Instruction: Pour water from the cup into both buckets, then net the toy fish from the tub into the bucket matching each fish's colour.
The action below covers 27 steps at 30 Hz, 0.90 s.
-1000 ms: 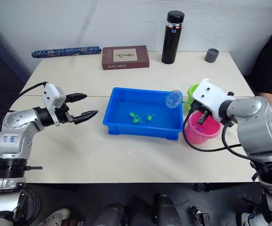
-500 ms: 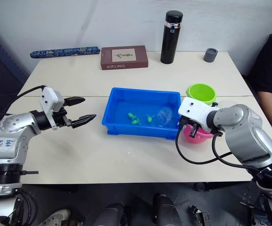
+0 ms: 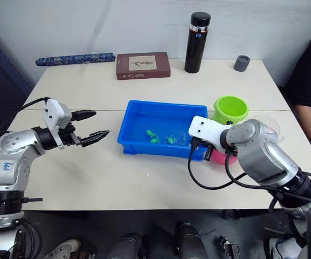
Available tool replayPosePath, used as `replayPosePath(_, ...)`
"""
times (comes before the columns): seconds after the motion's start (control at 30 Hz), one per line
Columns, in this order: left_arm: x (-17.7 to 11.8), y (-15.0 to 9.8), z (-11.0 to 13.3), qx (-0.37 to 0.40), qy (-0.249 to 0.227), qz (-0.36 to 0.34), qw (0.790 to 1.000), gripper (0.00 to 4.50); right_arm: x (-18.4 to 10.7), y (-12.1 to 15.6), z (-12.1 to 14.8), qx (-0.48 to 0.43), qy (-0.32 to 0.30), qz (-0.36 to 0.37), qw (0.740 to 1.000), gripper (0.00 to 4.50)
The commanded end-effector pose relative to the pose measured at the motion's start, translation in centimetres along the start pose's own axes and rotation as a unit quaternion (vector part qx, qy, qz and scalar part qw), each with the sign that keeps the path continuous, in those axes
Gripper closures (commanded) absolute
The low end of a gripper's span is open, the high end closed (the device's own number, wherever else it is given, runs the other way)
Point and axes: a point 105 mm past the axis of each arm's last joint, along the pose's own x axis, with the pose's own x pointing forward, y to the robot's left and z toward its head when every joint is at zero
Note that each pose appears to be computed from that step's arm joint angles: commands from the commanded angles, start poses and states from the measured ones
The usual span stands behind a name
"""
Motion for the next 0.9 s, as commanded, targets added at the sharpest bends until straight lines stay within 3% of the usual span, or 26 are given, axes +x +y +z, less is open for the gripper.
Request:
replayPosePath(0.03,-0.4,0.2,1.4,0.016,-0.017,0.007,1.000,0.02,0.2,0.2,0.6,0.035,-0.018,0.002,0.999,4.50)
replayPosePath(0.2,-0.4,0.4,1.5,0.016,-0.016,0.009,1.000,0.02,0.1,0.0,0.1,0.169,-0.035,0.028,0.985,4.50)
replayPosePath(0.43,-0.1,0.2,1.5,0.016,-0.017,0.000,1.000,0.02,-1.4,-1.1,-0.1,0.253,-0.057,0.040,0.965,4.50)
replayPosePath(0.9,0.8,0.3,2.2,0.021,-0.029,-0.017,0.999,0.02,-2.3,-2.2,1.6,0.318,-0.110,0.043,0.941,4.50)
